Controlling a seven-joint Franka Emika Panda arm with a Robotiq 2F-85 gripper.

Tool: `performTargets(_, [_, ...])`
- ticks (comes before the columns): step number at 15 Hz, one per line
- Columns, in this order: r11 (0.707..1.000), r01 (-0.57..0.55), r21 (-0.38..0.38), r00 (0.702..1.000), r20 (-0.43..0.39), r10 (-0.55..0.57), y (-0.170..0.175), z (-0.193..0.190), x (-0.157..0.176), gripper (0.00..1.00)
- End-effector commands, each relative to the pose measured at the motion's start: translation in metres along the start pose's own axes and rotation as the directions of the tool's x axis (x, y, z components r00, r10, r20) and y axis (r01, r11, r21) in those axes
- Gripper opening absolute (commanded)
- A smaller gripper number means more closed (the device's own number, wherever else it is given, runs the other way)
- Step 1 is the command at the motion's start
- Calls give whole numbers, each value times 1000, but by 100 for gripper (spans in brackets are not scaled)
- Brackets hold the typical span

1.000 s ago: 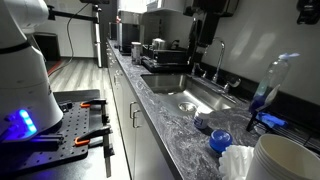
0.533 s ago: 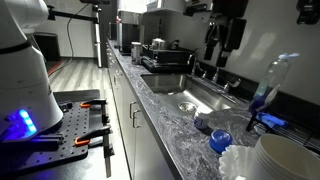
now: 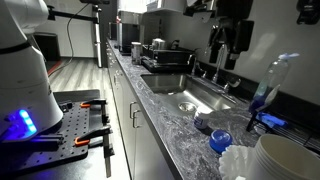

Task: Move the dish reck closer to the sink

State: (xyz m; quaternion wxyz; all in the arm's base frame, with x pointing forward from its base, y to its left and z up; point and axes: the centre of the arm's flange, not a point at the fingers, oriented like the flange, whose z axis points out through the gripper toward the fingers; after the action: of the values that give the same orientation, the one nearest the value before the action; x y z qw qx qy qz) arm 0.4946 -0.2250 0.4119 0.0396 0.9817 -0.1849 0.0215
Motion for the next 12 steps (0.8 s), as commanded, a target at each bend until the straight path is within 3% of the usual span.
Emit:
performTargets(1, [990, 131, -52, 990, -52, -133, 2, 19, 20, 100])
performTargets(2, [982, 123, -141, 990, -57, -132, -1, 27, 25, 100])
performTargets(7, [893, 341, -293, 926, -58, -372, -10, 57, 45, 100])
performTargets(9, [863, 407, -300, 895, -58, -442, -12, 64, 55, 100])
performTargets(12, [842, 475, -256, 866, -33, -499, -13, 74, 76, 100])
